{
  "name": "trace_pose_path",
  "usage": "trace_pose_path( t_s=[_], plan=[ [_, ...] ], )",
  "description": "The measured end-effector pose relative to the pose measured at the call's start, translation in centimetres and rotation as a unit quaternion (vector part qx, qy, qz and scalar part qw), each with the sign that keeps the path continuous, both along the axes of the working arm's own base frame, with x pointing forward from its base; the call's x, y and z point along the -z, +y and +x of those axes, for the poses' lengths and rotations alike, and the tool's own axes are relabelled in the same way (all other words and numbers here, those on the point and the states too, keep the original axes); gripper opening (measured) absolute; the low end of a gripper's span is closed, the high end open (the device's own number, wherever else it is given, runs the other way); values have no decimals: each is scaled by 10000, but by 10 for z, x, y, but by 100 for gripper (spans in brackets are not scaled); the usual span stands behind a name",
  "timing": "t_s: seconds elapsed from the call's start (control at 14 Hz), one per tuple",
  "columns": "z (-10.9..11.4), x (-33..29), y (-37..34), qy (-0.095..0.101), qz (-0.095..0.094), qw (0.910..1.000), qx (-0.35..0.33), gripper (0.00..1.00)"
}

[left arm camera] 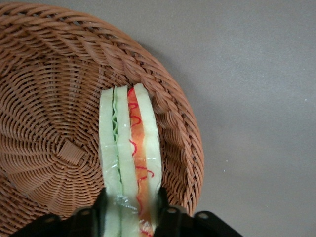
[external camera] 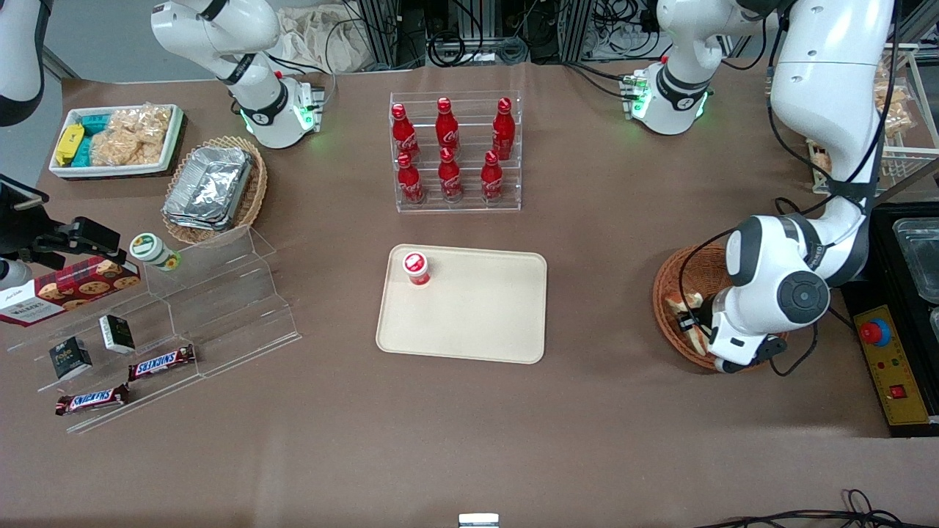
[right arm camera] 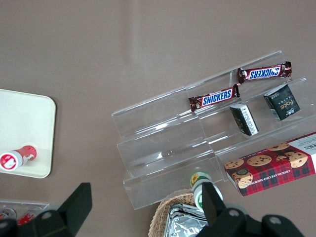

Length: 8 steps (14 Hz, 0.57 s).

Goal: Place sandwich from basket to tray
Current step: 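Close the left gripper on the sandwich wedge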

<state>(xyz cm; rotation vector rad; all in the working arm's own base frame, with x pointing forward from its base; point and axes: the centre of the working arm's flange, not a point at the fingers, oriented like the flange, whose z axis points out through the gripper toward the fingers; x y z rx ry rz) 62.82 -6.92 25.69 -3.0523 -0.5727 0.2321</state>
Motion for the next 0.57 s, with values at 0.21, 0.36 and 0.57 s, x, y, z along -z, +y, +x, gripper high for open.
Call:
trace_pose_path(
  t_s=[0.21,0.36,0.57],
  plan=[
    [5,-36,2,-112,68,9999,55,17],
    [6,-86,3,-213,178,9995,145,17],
    [-3,-168,2,-359,225,9986,319,17]
  ],
)
